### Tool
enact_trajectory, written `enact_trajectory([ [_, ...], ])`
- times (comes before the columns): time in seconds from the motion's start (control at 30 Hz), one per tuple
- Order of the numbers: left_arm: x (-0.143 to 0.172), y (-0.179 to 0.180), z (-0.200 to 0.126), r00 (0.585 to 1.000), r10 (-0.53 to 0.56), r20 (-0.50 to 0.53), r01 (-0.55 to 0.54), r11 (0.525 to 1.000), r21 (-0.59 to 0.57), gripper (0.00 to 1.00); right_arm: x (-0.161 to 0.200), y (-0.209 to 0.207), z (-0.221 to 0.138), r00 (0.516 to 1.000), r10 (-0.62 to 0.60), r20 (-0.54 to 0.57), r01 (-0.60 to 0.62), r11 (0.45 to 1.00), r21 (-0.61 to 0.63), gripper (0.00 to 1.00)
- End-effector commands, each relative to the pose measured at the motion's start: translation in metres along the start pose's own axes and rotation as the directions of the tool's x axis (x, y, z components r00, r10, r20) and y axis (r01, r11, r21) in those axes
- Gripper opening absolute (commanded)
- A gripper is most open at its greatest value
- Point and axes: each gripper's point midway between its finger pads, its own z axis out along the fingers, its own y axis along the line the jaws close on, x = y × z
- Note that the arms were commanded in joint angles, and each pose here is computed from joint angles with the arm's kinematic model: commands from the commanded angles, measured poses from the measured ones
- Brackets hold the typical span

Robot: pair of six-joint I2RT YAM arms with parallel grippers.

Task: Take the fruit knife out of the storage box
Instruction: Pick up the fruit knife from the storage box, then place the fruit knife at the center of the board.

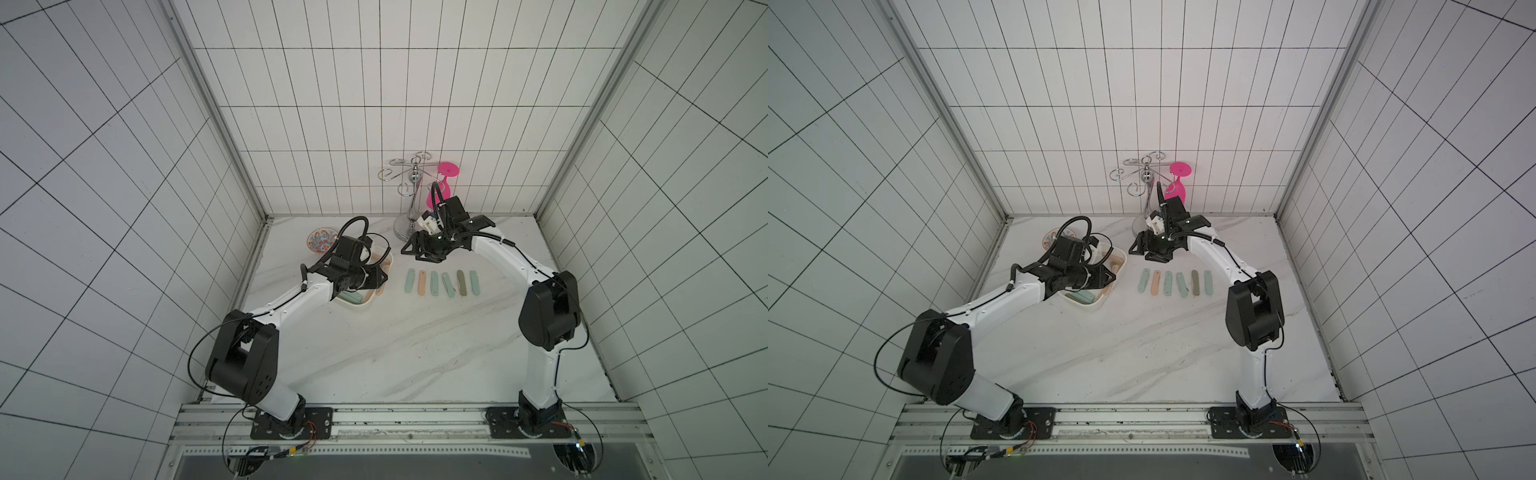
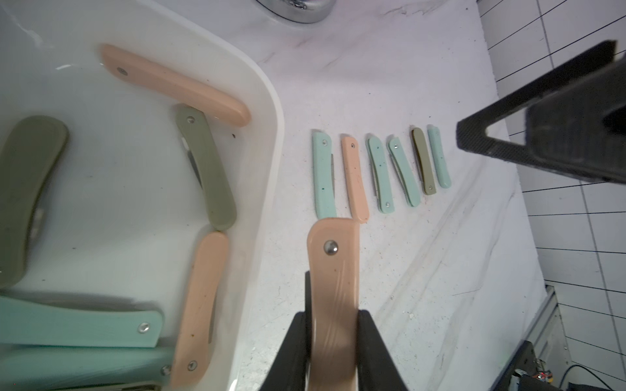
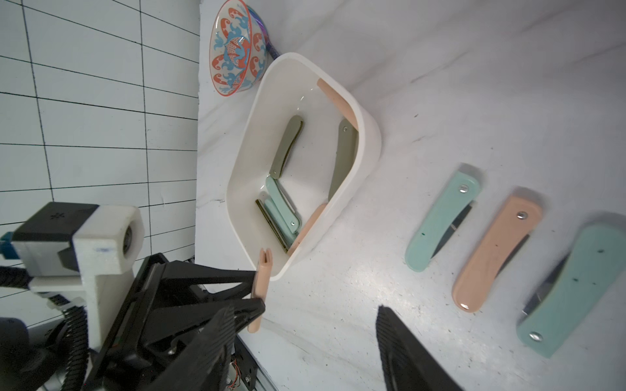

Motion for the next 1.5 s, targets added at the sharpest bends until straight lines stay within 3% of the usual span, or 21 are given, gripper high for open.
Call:
enact_trajectory([
  [0.0,-0.009,-0.029,-0.010,0.999,-0.012,0.032,0.008,0.990,0.138,0.07,0.009,0.004,0.015,0.999,0.023,-0.038,-0.025,0.998,-0.065,0.68],
  [0.3,-0.013,-0.044,-0.015,0.997,-0.072,0.034,0.061,0.967,0.245,0.07,0.018,0.015,0.025,0.997,0.051,-0.061,-0.061,0.985,-0.161,0.66],
  [0.63,-0.015,-0.042,-0.010,0.995,-0.088,0.035,0.077,0.965,0.252,0.07,0.031,0.023,0.030,0.996,0.039,-0.082,-0.052,0.985,-0.163,0.50],
  [0.73,-0.016,-0.041,-0.010,0.995,-0.088,0.039,0.076,0.966,0.248,0.07,0.036,0.024,0.032,0.995,0.038,-0.093,-0.053,0.986,-0.159,0.40],
  [1.0,-0.018,-0.041,-0.009,0.995,-0.084,0.045,0.071,0.967,0.245,0.07,0.040,0.027,0.036,0.994,0.033,-0.106,-0.048,0.988,-0.146,0.29],
  [1.27,-0.019,-0.036,-0.007,0.995,-0.082,0.056,0.068,0.972,0.225,0.08,0.047,0.023,0.039,0.991,0.033,-0.128,-0.047,0.993,-0.112,0.00],
  [1.33,-0.021,-0.037,-0.008,0.995,-0.077,0.060,0.062,0.972,0.226,0.12,0.049,0.021,0.040,0.991,0.033,-0.131,-0.047,0.994,-0.102,0.00],
  [1.47,-0.022,-0.038,-0.011,0.995,-0.064,0.072,0.047,0.975,0.219,0.36,0.047,0.017,0.039,0.992,0.031,-0.122,-0.042,0.995,-0.088,0.00],
])
